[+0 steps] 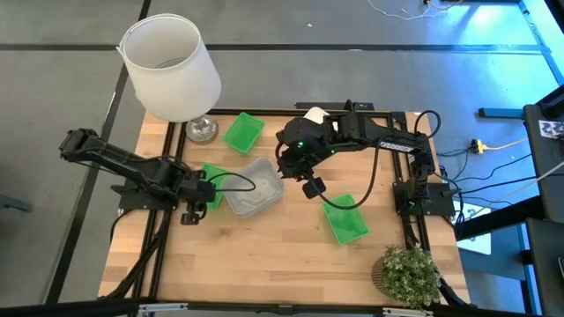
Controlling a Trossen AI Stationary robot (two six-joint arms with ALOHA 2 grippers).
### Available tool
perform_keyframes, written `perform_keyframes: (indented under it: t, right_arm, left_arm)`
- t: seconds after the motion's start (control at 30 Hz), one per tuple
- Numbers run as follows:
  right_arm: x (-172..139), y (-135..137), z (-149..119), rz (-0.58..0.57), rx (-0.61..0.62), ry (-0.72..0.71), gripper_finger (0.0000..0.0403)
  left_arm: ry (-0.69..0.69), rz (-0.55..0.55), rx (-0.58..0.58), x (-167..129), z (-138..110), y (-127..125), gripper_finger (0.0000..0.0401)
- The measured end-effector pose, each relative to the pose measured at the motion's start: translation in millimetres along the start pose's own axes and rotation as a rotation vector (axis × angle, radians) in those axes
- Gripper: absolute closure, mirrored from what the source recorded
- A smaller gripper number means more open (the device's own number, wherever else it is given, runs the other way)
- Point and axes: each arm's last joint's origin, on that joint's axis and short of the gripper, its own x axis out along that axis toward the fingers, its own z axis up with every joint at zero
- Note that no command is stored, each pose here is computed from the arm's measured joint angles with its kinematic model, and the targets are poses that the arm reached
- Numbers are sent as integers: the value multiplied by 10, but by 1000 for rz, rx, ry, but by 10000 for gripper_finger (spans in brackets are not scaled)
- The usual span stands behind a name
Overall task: Stack baskets by color
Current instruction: Stack the middle green bin on the top green bin
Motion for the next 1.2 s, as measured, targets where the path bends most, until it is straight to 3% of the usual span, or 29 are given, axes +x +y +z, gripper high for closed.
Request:
perform_keyframes:
  t: [0.27, 0.43, 1.07, 1.2]
  right_arm:
    - [0, 0, 0, 0, 0, 0, 320]
    - [0, 0, 1, 0, 0, -1, 320]
    - [0, 0, 1, -1, 0, 0, 320]
    - [0, 0, 0, -1, 0, 0, 320]
  left_arm:
    - [-5, -10, -19, 30, -8, -1, 314]
    - [-1, -7, -96, 40, -3, -3, 312]
    - [194, 66, -112, 431, 71, -40, 316]
    - [245, 41, -119, 497, 68, -54, 341]
